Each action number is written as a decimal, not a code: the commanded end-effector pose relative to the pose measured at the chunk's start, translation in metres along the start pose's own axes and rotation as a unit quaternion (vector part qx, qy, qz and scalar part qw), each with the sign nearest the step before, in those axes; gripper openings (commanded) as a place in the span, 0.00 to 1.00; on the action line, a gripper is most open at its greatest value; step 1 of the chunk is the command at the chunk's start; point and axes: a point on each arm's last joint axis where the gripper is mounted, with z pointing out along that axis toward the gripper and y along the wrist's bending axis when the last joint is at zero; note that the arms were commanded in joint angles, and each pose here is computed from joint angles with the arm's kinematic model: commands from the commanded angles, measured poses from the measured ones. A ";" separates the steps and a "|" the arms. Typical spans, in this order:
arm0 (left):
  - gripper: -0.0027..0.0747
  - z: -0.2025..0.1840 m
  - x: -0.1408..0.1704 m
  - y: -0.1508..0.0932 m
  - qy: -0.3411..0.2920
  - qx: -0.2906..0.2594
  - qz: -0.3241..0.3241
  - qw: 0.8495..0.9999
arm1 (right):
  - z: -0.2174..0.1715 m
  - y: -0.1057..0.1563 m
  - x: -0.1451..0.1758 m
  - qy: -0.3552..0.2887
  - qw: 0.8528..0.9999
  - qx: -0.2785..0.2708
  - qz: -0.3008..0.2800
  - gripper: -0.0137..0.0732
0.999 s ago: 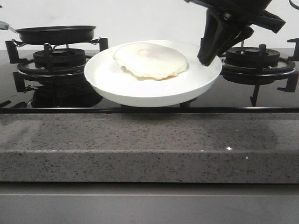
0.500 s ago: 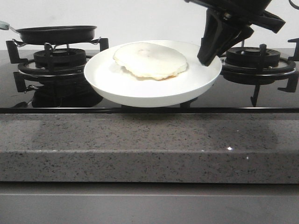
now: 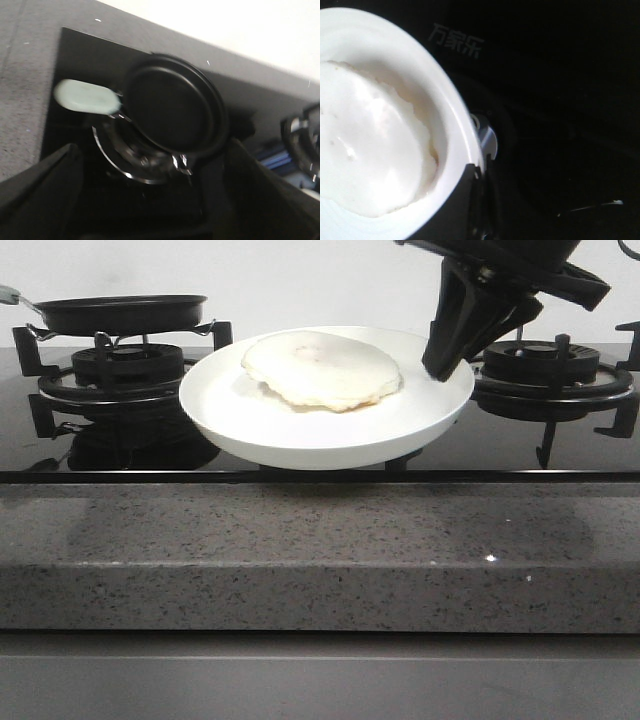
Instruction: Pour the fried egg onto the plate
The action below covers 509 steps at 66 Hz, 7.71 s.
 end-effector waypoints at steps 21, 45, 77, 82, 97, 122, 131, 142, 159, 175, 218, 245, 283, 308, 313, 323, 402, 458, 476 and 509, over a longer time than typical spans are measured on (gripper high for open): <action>0.76 -0.062 0.044 -0.104 0.010 -0.136 0.157 0.978 | -0.022 0.008 -0.010 -0.054 0.998 -0.015 -0.002 0.08; 0.76 -0.089 0.110 -0.103 0.030 -0.121 0.171 0.977 | -0.022 0.008 -0.010 -0.054 0.998 -0.015 -0.002 0.08; 0.76 -0.094 0.127 -0.100 0.033 -0.116 0.167 0.978 | -0.022 0.008 -0.010 -0.054 0.998 -0.015 -0.002 0.08; 0.76 -0.094 0.127 -0.100 0.033 -0.116 0.167 0.978 | -0.022 0.008 -0.010 -0.054 0.998 -0.015 -0.002 0.08; 0.76 -0.094 0.127 -0.100 0.033 -0.116 0.167 0.978 | -0.028 0.011 -0.018 -0.080 0.997 -0.016 -0.005 0.08; 0.76 -0.094 0.127 -0.100 0.033 -0.116 0.167 0.978 | -0.071 0.009 -0.078 -0.167 0.986 -0.016 -0.017 0.08; 0.76 -0.094 0.127 -0.100 0.033 -0.116 0.167 0.978 | -0.067 0.003 -0.098 -0.167 0.986 -0.015 -0.019 0.08; 0.76 -0.094 0.127 -0.100 0.033 -0.116 0.167 0.978 | -0.045 -0.003 -0.117 -0.167 0.986 -0.015 -0.018 0.08; 0.76 -0.094 0.127 -0.100 0.033 -0.116 0.167 0.978 | -0.002 -0.026 -0.124 -0.135 0.991 0.008 -0.009 0.08; 0.76 -0.094 0.127 -0.100 0.033 -0.116 0.167 0.978 | 0.020 -0.046 -0.123 -0.108 0.994 0.019 0.007 0.08; 0.76 -0.094 0.127 -0.100 0.033 -0.116 0.167 0.978 | -0.019 -0.029 -0.119 -0.086 0.996 0.008 -0.011 0.62; 0.76 -0.094 0.127 -0.100 0.033 -0.116 0.167 0.978 | -0.120 0.002 -0.050 -0.173 0.983 0.038 -0.040 0.62; 0.76 -0.094 0.127 -0.100 0.033 -0.116 0.167 0.978 | -0.174 0.003 0.153 -0.285 0.955 0.060 -0.054 0.62; 0.76 -0.094 0.127 -0.100 0.033 -0.116 0.167 0.978 | -0.185 0.005 0.208 -0.319 0.944 0.054 -0.068 0.62; 0.76 -0.094 0.127 -0.100 0.033 -0.116 0.167 0.978 | -0.185 0.005 0.207 -0.320 0.943 0.054 -0.068 0.62; 0.76 -0.094 0.127 -0.100 0.033 -0.116 0.167 0.978 | -0.185 0.005 0.207 -0.320 0.944 0.054 -0.068 0.62; 0.01 -0.093 0.127 -0.100 0.034 -0.115 0.166 0.979 | -0.185 0.005 0.208 -0.318 0.944 0.054 -0.067 0.08; 0.01 -0.081 0.281 -0.025 -0.347 -0.138 0.192 0.908 | -0.185 0.005 0.208 -0.318 0.944 0.054 -0.067 0.08; 0.01 -0.070 0.296 -0.015 -0.391 -0.135 0.196 0.889 | -0.185 0.005 0.208 -0.318 0.944 0.054 -0.067 0.08; 0.01 -0.072 0.294 -0.016 -0.400 -0.134 0.197 0.885 | -0.185 0.005 0.208 -0.318 0.944 0.054 -0.067 0.08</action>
